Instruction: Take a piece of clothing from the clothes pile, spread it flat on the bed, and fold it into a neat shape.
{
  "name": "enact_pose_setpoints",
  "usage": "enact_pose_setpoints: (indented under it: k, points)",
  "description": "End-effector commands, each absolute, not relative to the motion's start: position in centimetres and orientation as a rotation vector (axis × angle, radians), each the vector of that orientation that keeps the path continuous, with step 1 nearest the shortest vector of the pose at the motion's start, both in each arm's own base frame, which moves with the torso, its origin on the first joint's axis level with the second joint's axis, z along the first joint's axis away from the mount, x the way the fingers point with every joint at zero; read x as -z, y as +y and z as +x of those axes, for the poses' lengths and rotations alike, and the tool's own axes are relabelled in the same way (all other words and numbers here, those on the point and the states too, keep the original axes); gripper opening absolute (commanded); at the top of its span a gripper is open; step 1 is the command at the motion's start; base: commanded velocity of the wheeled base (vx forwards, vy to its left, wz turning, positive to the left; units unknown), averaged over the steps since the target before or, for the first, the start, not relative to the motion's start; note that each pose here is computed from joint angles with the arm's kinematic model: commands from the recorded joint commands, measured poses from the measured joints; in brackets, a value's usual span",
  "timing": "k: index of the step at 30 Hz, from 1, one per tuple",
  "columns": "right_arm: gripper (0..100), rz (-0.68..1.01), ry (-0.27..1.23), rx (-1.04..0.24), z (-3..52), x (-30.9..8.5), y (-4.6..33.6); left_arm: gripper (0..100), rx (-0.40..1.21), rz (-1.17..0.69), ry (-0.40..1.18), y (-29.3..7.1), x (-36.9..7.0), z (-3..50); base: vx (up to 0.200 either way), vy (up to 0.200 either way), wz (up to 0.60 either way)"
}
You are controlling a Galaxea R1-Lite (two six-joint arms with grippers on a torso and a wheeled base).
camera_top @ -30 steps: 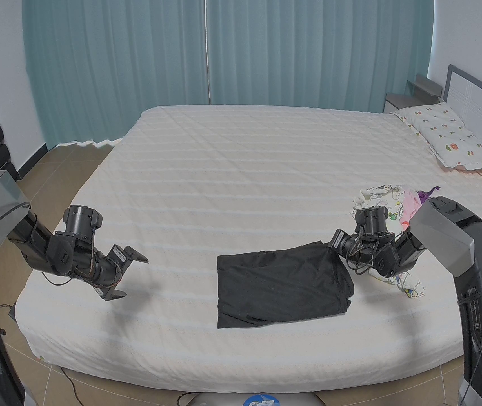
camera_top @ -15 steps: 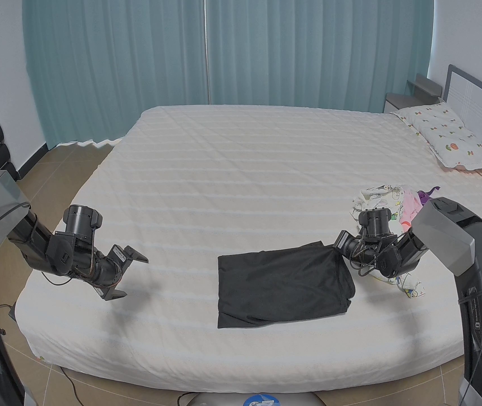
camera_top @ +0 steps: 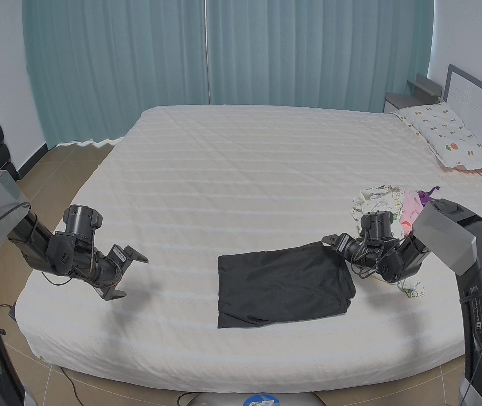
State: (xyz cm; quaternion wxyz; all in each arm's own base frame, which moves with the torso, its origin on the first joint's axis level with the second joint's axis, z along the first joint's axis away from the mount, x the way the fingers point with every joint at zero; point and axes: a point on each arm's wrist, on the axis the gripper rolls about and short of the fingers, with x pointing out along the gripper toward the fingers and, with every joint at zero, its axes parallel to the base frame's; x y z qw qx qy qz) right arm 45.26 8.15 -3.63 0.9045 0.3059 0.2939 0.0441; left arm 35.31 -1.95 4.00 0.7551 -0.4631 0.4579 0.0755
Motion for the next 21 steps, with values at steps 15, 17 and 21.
enact_pose_setpoints:
  k: [15, 17, 21]
  points:
    - [100, 0.406, 0.757, -0.393, 40.8, 5.5, 6.6, 100, -0.165, -1.009, 1.001, -1.9, -3.9, 35.3, 0.0, 0.0, 0.0]
    - [100, 0.413, 0.762, -0.416, 40.8, 5.5, 6.7, 100, -0.165, -1.009, 1.001, -1.9, -3.9, 35.3, 0.0, 0.0, 0.0]
    - [100, 0.388, 0.826, -0.427, 41.0, 5.6, 7.1, 100, -0.165, -1.009, 1.001, -2.0, -3.9, 35.3, 0.0, 0.0, 0.0]
